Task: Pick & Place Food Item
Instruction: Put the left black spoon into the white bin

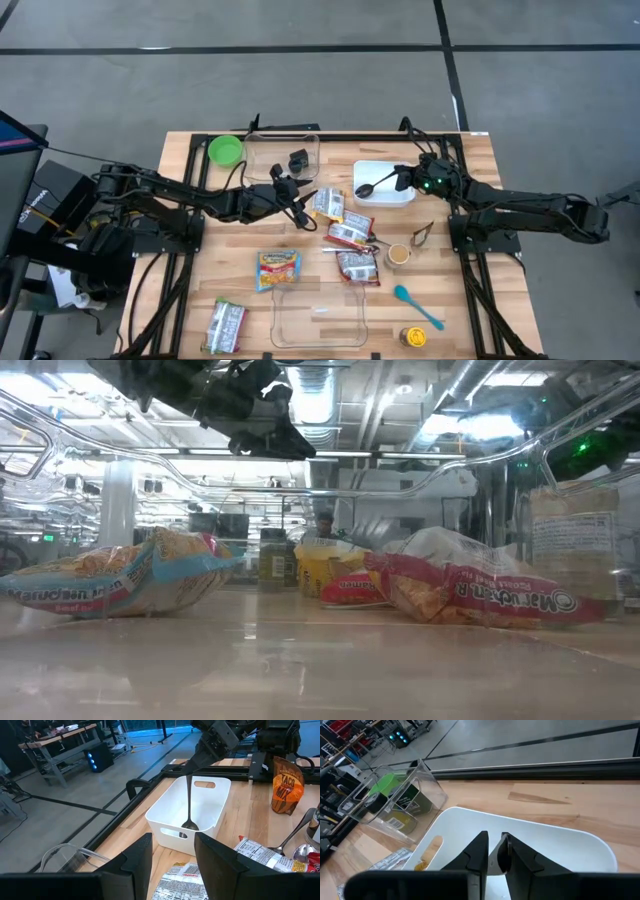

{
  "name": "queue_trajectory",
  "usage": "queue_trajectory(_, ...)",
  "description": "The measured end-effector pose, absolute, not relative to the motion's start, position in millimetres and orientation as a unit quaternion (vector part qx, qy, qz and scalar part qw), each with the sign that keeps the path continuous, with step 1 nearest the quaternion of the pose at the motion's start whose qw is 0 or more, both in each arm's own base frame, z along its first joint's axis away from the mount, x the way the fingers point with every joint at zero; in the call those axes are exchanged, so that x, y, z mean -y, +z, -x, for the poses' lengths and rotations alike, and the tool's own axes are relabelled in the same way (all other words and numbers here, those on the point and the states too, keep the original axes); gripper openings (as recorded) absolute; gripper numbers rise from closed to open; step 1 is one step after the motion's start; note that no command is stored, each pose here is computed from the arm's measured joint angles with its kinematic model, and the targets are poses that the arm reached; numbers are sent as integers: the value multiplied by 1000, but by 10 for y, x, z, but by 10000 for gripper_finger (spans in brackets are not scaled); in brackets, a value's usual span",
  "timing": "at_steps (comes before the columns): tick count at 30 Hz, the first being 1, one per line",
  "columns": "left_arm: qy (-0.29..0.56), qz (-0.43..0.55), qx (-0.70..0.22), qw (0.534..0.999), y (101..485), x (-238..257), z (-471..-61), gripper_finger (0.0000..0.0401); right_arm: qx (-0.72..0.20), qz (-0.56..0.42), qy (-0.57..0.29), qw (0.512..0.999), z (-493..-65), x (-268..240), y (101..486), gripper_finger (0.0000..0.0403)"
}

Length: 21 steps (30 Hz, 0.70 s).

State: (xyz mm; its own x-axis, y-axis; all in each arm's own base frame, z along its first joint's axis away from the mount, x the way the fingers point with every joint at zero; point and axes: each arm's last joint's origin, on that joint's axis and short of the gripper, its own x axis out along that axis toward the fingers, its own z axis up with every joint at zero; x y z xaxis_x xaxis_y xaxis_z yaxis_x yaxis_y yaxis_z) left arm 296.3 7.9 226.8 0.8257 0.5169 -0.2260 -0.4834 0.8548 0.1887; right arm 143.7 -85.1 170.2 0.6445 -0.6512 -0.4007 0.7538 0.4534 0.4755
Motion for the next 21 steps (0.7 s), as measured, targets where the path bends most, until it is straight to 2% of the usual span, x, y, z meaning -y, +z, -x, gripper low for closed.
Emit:
queue_trajectory(7, 262, -62, -136, 953, 2268, -79, -2963, 140, -80, -321, -414, 848, -1437, 851, 1701, 51)
queue_trajectory(21, 262, -62, -135, 953, 2269, -79, -2964, 140, -105, -322, -421, 841, -1413, 847, 1656, 108)
